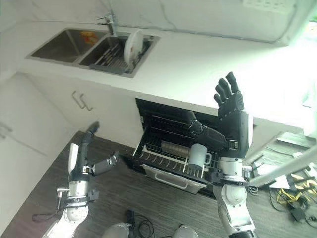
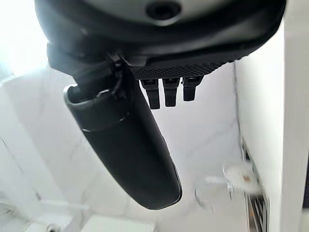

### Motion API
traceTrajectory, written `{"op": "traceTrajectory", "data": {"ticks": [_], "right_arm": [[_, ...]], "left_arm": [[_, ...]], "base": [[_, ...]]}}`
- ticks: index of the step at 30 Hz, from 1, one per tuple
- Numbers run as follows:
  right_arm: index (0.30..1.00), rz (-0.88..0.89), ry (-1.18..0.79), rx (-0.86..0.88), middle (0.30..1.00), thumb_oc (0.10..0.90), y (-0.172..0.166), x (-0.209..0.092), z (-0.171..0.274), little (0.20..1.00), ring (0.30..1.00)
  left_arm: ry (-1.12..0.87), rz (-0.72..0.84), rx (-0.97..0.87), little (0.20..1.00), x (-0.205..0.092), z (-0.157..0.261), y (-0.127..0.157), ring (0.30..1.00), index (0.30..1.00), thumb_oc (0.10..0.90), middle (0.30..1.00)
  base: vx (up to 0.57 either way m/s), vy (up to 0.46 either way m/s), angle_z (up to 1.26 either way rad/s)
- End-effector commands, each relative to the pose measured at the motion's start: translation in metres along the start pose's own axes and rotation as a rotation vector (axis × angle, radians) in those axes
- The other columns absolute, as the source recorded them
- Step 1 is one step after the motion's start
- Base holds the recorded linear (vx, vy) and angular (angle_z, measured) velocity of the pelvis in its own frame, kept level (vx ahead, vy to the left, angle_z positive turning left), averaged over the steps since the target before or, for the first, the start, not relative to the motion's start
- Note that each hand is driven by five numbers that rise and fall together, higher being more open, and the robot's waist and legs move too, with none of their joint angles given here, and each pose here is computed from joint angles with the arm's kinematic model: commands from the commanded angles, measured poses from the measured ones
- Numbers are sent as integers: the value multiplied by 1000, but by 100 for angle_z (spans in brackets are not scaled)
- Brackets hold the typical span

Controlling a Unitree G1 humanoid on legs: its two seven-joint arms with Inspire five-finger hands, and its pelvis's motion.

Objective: Place the dishes in the dishwasher.

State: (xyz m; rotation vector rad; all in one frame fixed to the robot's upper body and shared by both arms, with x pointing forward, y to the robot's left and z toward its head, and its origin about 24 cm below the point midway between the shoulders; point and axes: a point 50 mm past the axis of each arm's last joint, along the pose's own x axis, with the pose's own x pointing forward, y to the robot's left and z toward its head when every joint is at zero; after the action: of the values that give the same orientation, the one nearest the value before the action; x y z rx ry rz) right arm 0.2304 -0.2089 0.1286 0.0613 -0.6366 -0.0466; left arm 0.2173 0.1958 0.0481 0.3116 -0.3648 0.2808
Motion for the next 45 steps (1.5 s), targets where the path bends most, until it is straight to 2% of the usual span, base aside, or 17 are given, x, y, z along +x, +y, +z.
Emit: {"op": "traceTrajectory", "data": {"ticks": [1, 6, 10, 12, 13, 14, 15, 17, 19, 20, 23, 26, 29, 31, 32, 38, 45], "right_arm": [[900, 25, -235, 68, 900, 800, 0, 18, 41, 900, 900], [900, -124, -207, 117, 900, 800, -22, 4, 39, 900, 900], [900, -119, -168, 221, 900, 800, -21, -1, 28, 900, 900], [900, -135, -191, 164, 900, 800, -25, -4, 30, 900, 900], [900, -157, -171, 178, 900, 800, -31, -7, 28, 900, 900], [900, -167, -155, 177, 900, 800, -34, -8, 25, 900, 900], [900, -169, -154, 176, 900, 800, -35, -8, 25, 900, 900], [900, -183, -153, 166, 900, 800, -39, -11, 25, 900, 900], [900, -213, -150, 146, 900, 800, -53, -18, 29, 900, 900], [900, -215, -148, 146, 900, 800, -55, -19, 29, 900, 900], [900, -201, -136, 163, 900, 800, -60, -16, 29, 900, 900], [900, -173, -132, 174, 900, 800, -59, -5, 28, 900, 900], [900, -131, -135, 136, 900, 800, -55, 3, 31, 900, 900], [900, -116, -129, 129, 900, 800, -53, 7, 31, 900, 900], [900, -96, -112, 124, 900, 800, -48, 11, 28, 900, 900], [900, -53, -84, 112, 900, 800, -31, 21, 27, 900, 900], [900, -40, -38, 122, 900, 800, -27, 22, 23, 900, 900]], "left_arm": [[-186, 249, -228, 900, 31, 39, 40, 900, 900, 800, 900], [-205, 384, -244, 900, 39, 46, 47, 900, 900, 800, 900], [-132, 462, -157, 900, 38, 33, 60, 900, 900, 800, 900], [4, 472, -82, 900, 38, 14, 74, 900, 900, 800, 900], [191, 453, -105, 900, 32, -10, 77, 900, 900, 800, 900], [338, 360, -146, 900, 24, -32, 69, 900, 900, 800, 900], [370, 345, -157, 900, 22, -36, 68, 900, 900, 800, 900], [506, 269, -193, 900, 7, -54, 56, 900, 900, 800, 900], [757, 78, -252, 900, -37, -88, 30, 900, 900, 800, 900], [786, 57, -253, 900, -45, -92, 27, 900, 900, 800, 900], [1062, -97, -271, 900, -98, -120, 14, 900, 900, 800, 900], [1255, -205, -200, 900, -132, -136, 8, 900, 900, 800, 900], [1385, -205, -164, 900, -159, -145, 4, 900, 900, 800, 900], [1455, -166, -147, 900, -173, -149, 7, 900, 900, 800, 900], [1553, -97, -140, 900, -191, -152, 14, 900, 900, 800, 900], [1687, -36, -99, 900, -223, -152, 25, 900, 900, 800, 900], [1783, -132, -75, 900, -249, -147, 28, 900, 900, 800, 900]], "base": [[133, 492, 12], [165, 582, -4], [71, 394, -12], [120, 429, -67], [157, 335, -33], [108, 201, 9], [91, 80, 20], [85, 29, 34], [138, -1, 66], [140, -33, 77], [122, -45, 17], [135, -54, -43], [167, -72, -9], [153, -13, -3], [247, 60, -13], [251, 140, -47], [337, 271, -80]]}}
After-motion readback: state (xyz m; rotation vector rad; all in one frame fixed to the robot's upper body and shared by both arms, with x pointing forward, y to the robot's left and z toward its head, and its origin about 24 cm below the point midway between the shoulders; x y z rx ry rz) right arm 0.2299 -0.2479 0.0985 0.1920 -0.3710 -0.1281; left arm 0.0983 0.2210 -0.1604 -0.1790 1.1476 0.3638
